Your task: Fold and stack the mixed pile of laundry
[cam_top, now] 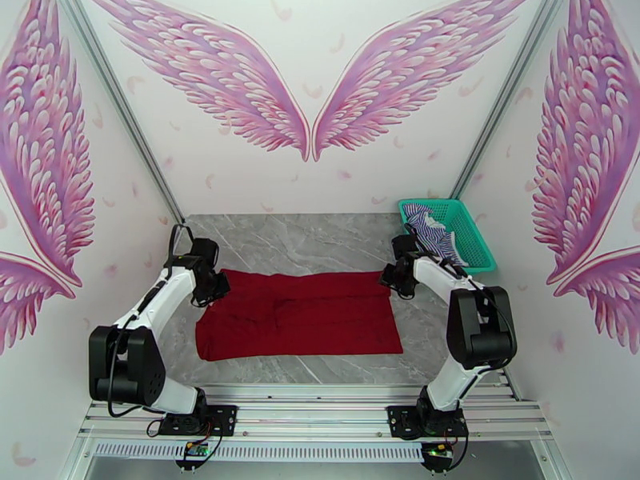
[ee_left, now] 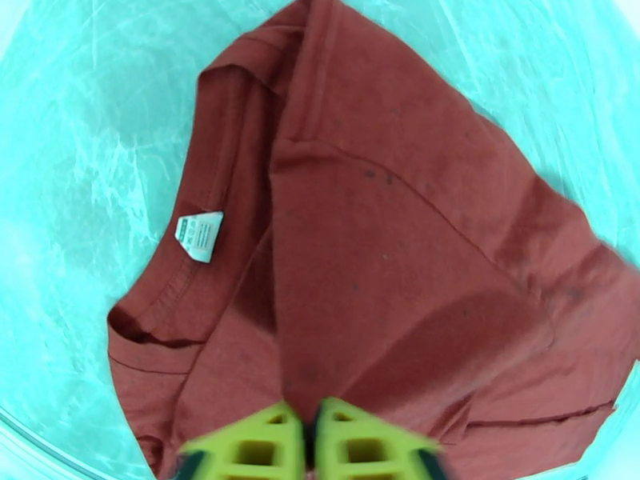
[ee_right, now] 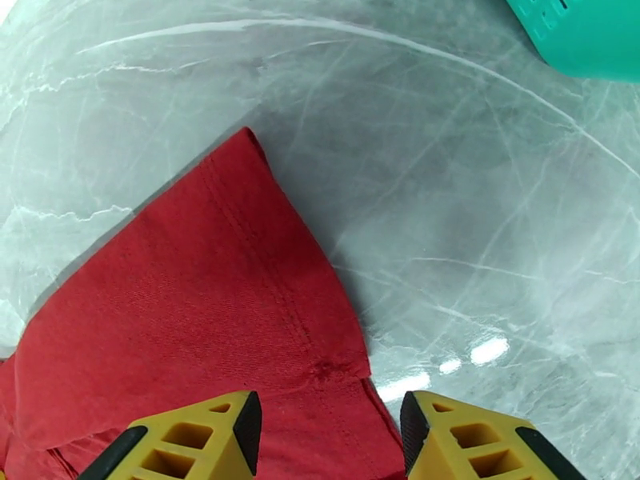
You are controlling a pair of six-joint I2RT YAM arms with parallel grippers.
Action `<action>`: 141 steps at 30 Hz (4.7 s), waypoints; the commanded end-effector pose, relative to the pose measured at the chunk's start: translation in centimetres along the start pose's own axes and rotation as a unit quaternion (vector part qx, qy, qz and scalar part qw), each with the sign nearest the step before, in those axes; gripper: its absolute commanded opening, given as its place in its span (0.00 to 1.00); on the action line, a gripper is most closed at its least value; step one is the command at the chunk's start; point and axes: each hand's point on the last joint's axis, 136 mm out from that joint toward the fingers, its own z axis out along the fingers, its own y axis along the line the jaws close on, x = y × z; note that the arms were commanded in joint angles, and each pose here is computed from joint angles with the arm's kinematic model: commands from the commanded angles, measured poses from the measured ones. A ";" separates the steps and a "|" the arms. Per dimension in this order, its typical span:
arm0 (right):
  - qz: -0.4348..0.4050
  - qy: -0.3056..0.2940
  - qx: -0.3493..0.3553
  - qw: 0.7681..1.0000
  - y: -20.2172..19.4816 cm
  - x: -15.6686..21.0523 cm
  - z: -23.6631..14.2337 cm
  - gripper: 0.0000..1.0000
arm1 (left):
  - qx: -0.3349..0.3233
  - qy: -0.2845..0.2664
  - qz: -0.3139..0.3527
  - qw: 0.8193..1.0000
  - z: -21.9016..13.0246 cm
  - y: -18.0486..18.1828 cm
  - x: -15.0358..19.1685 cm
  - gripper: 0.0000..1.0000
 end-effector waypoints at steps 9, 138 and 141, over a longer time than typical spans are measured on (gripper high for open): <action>-0.027 0.052 0.112 0.992 -3.0 0.8 3.3 0.51 | -0.065 -0.010 0.030 0.997 -1.8 1.7 -0.9 0.58; -0.192 0.185 0.076 0.961 3.8 19.0 0.2 0.35 | 0.181 -0.104 -0.100 0.973 13.0 -18.2 -24.6 0.31; -0.225 0.162 0.077 0.958 4.8 17.2 -1.3 0.37 | 0.181 -0.112 -0.066 0.975 9.6 -18.4 -24.4 0.41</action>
